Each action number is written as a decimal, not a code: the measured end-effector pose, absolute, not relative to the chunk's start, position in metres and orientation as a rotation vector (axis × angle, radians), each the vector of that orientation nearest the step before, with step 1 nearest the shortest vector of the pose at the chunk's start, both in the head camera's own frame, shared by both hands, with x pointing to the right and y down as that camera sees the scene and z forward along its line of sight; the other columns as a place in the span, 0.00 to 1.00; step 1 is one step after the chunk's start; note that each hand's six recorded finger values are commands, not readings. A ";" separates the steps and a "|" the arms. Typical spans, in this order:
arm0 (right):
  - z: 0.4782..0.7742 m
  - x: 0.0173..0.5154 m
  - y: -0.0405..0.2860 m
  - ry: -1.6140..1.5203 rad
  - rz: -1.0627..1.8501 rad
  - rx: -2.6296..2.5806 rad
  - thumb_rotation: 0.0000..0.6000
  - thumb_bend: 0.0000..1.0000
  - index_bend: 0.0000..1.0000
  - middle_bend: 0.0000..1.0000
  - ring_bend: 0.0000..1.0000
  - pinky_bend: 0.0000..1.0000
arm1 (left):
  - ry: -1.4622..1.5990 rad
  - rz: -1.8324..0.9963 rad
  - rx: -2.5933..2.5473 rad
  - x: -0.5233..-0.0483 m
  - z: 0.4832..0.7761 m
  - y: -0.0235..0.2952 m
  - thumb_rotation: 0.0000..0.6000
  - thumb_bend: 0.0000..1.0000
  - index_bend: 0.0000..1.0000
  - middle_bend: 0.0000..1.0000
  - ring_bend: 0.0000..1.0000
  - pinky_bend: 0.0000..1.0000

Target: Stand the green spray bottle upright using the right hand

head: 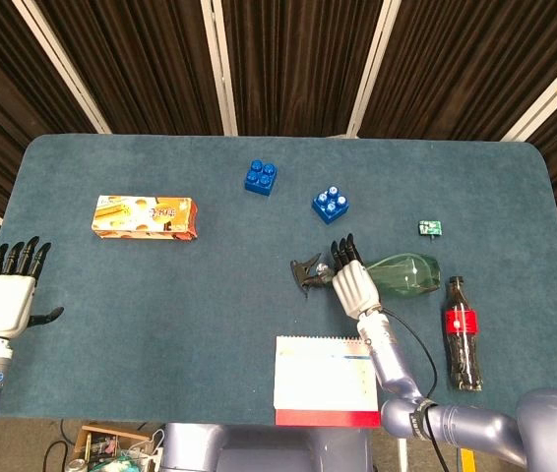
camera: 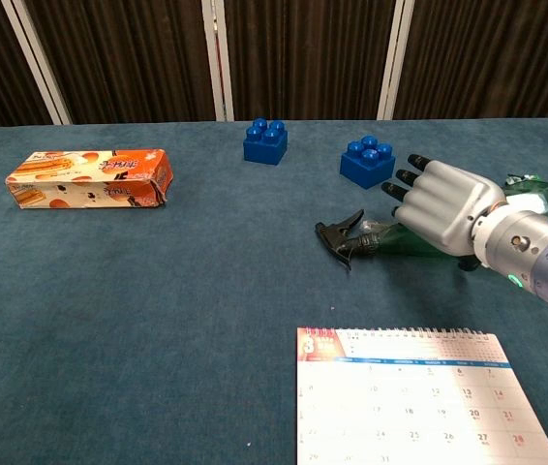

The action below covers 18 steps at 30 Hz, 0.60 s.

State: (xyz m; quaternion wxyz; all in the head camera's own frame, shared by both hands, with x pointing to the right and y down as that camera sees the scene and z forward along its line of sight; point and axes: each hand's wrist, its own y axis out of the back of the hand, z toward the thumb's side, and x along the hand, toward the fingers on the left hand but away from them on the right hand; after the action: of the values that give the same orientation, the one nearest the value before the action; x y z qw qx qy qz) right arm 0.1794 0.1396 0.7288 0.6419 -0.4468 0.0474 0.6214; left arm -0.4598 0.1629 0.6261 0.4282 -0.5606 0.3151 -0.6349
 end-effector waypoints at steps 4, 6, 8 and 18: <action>0.735 0.183 0.143 0.139 1.427 -1.010 1.00 0.31 0.50 0.00 0.00 0.00 | 0.788 -1.601 -1.400 -0.462 0.629 0.161 1.00 0.05 0.00 0.00 0.03 0.04; 0.737 0.185 0.143 0.146 1.434 -1.008 1.00 0.33 0.59 0.01 0.00 0.00 | 0.789 -1.602 -1.401 -0.462 0.629 0.161 1.00 0.05 0.00 0.00 0.03 0.04; 0.738 0.185 0.143 0.144 1.432 -1.005 1.00 0.35 0.74 0.07 0.00 0.05 | 0.789 -1.601 -1.402 -0.463 0.629 0.161 1.00 0.05 0.00 0.00 0.03 0.04; 0.711 0.167 0.132 -0.026 1.238 -0.966 1.00 0.38 0.98 0.25 0.00 0.25 | 0.788 -1.593 -1.418 -0.460 0.628 0.162 1.00 0.05 0.00 0.00 0.03 0.04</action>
State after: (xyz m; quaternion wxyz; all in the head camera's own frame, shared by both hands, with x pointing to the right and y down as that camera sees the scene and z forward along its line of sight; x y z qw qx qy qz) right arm 0.1667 0.1323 0.7107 0.7073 -0.4347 -0.0115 0.5574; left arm -0.4602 0.1616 0.6281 0.4207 -0.5659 0.3144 -0.6356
